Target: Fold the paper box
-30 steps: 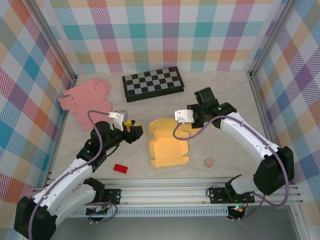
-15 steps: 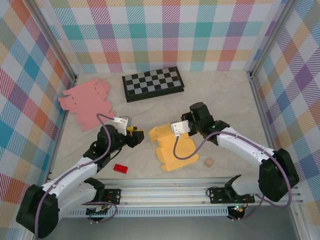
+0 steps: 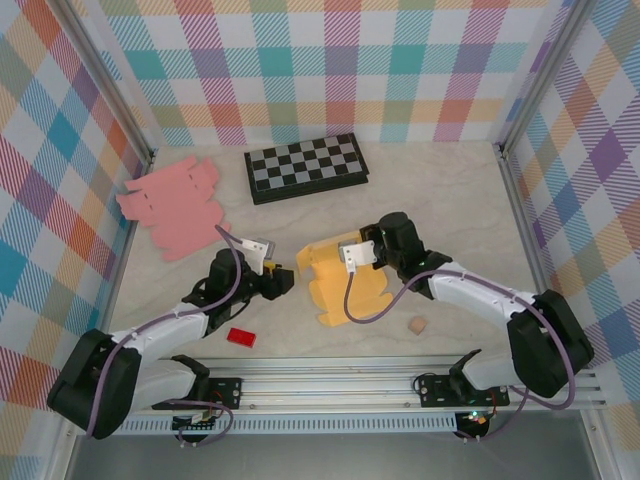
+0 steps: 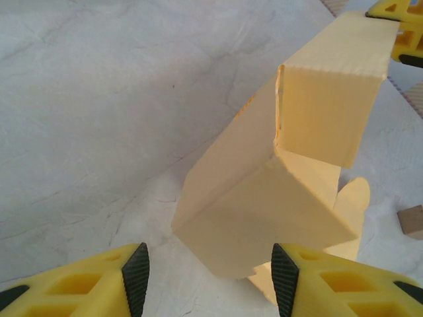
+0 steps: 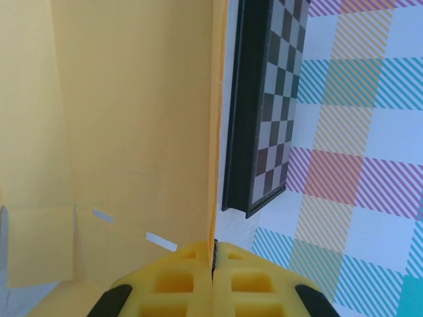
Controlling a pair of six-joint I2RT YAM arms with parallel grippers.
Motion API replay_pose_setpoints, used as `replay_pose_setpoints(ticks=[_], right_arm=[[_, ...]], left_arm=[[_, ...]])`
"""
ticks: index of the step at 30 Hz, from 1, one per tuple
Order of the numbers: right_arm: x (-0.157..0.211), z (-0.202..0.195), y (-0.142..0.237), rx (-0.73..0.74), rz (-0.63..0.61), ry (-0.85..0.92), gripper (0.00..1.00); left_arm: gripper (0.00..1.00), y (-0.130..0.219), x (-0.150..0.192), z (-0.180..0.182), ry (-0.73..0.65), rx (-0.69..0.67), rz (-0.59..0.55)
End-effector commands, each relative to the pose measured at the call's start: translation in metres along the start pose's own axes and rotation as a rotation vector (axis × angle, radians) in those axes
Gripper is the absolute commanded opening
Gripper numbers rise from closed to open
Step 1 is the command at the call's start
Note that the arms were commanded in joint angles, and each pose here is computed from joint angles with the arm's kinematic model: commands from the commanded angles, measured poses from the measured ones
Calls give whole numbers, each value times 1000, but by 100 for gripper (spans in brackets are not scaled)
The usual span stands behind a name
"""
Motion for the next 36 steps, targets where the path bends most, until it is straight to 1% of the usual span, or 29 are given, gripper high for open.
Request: replay_pose_setpoints(ticks=[1, 7, 15, 22, 30, 36], right_arm=[[2, -8, -6, 81, 17, 24, 0], [6, 5, -17, 69, 39, 17, 0], [7, 12, -24, 52, 48, 17, 0], [14, 20, -35, 69, 92, 58, 0], [21, 27, -47, 106, 130, 58, 0], [21, 22, -45, 123, 130, 35, 0]], left_arm=[[52, -6, -9, -11, -57, 54, -9], [51, -14, -9, -5, -74, 28, 11], [48, -29, -10, -5, -87, 47, 52], [42, -42, -11, -9, -85, 94, 83], [43, -49, -13, -11, -87, 113, 93], [44, -54, -17, -17, -84, 145, 95]])
Point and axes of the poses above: each hand's point on the last joint's axis, 136 mm out from that joint toward the fingers, its own y axis back along the fingers, its own z axis along the line the jaws close on, x = y × z, the point moved 1 cm from there along y, back along the fingers, and after that the axes turned 1 degree about -y, right-handed, at the moved point
